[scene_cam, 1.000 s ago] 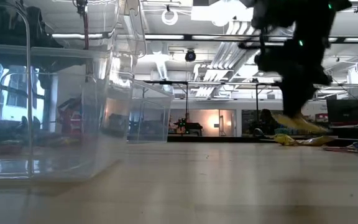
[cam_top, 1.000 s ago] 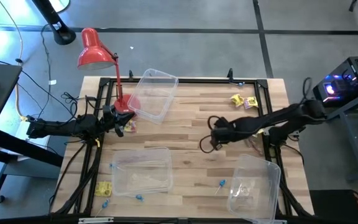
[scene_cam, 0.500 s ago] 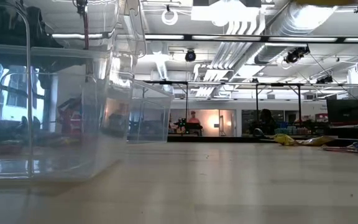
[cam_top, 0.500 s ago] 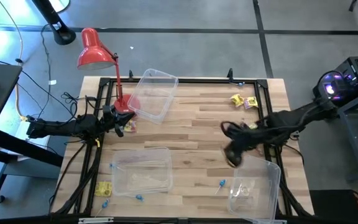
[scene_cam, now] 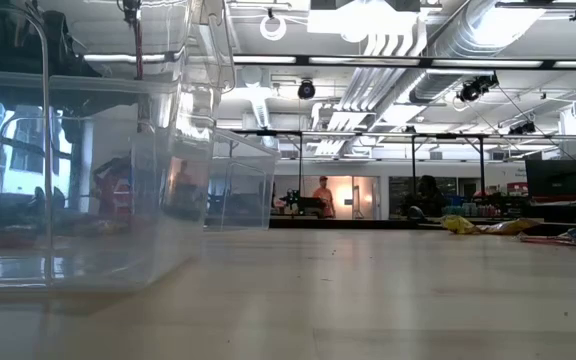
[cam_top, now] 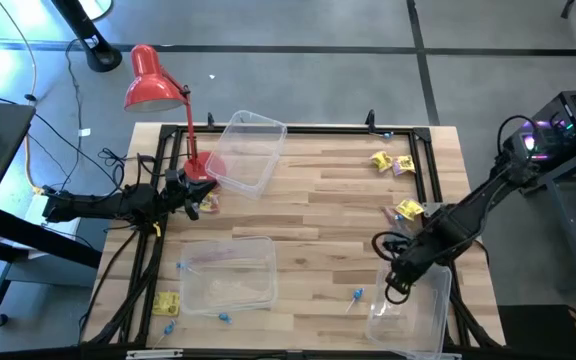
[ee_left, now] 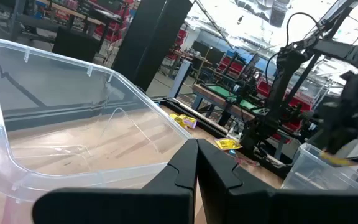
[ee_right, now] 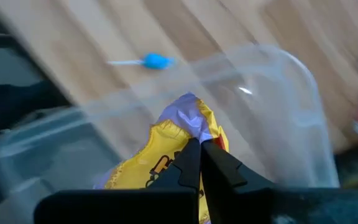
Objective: Sort candy
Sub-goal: Put the yellow candy into the top right transparent bin
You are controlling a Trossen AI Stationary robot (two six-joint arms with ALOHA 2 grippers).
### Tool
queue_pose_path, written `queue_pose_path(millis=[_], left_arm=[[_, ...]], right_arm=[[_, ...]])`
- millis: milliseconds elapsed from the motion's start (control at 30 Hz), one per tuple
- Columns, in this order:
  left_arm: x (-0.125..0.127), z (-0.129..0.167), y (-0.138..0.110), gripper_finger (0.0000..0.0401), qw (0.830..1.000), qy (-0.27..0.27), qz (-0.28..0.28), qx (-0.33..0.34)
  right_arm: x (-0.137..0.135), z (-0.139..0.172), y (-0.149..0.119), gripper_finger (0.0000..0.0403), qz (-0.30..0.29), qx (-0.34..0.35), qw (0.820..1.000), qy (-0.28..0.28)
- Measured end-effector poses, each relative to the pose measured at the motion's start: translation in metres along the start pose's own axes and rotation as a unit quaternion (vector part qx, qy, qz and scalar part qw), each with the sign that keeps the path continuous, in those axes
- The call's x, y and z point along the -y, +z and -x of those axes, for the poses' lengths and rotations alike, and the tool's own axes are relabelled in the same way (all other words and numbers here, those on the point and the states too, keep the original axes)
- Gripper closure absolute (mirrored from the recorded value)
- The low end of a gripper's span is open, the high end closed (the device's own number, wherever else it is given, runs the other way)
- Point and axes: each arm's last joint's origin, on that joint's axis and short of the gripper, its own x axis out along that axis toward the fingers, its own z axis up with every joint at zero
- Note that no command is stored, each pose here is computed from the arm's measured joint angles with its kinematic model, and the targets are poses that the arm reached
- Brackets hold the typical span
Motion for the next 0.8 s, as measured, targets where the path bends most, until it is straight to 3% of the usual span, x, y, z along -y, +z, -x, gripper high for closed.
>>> queue_pose_path(millis=[167, 333, 800], left_arm=[[0.000, 0.000, 0.000, 0.0401, 1.000, 0.000, 0.000, 0.000], [0.000, 0.000, 0.000, 0.0401, 1.000, 0.000, 0.000, 0.000], [0.000, 0.000, 0.000, 0.0401, 1.000, 0.000, 0.000, 0.000]], right_arm=[[0.020, -0.033, 0.003, 0.0402, -0.026, -0.024, 0.997, -0.064], [0.031, -0.056, 0.020, 0.0402, -0.032, 0.008, 0.997, -0.070], [0.057, -0.051, 0.091, 0.0402, 0.057, 0.175, 0.975, -0.125]])
